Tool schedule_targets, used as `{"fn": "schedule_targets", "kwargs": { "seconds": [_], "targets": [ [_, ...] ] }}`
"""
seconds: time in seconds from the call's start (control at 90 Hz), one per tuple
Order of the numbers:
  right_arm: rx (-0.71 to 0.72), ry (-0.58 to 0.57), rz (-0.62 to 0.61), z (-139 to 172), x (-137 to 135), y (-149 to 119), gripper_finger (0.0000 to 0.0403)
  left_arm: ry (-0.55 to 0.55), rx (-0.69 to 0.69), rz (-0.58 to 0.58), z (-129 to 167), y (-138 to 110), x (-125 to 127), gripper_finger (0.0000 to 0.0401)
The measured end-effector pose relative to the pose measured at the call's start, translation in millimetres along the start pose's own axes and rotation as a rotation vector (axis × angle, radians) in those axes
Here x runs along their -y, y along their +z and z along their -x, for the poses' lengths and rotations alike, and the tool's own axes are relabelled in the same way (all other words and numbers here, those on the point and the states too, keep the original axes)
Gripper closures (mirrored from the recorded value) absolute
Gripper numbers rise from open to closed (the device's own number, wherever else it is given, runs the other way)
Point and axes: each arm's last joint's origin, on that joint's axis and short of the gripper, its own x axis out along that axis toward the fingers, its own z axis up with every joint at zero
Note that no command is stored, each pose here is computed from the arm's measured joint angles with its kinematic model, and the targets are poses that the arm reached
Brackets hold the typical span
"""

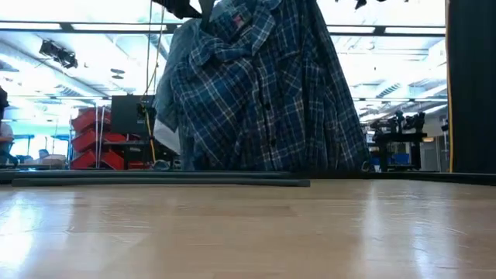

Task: Hang clothes
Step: Unhang the blue shirt from the hanging rack

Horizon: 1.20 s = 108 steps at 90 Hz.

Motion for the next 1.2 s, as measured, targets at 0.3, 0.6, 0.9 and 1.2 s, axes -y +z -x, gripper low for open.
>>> {"fn": "schedule_targets", "kwargs": {
  "seconds": [0.3,0.6,0.9,1.2],
  "targets": [
    [0.015,0.018,0.089,0,-67,48,0.0389,0.166,-0.122,-0.101,24,9,-7,0.0229],
    [0.175,0.060,0.187,19,-148,111,0.0389,0.206,-0.038,-0.078,58,31,-11,0.0229],
    [0.236,0.064,0.187,28,-197,135,0.0389,-0.123,0.050,0.248,60,30,8,0.0229],
    [0.130,-0.048,0.268,35,-227,148,0.0389,-0.218,-0.002,0.313,71,34,22,0.0229]
  ]
}}
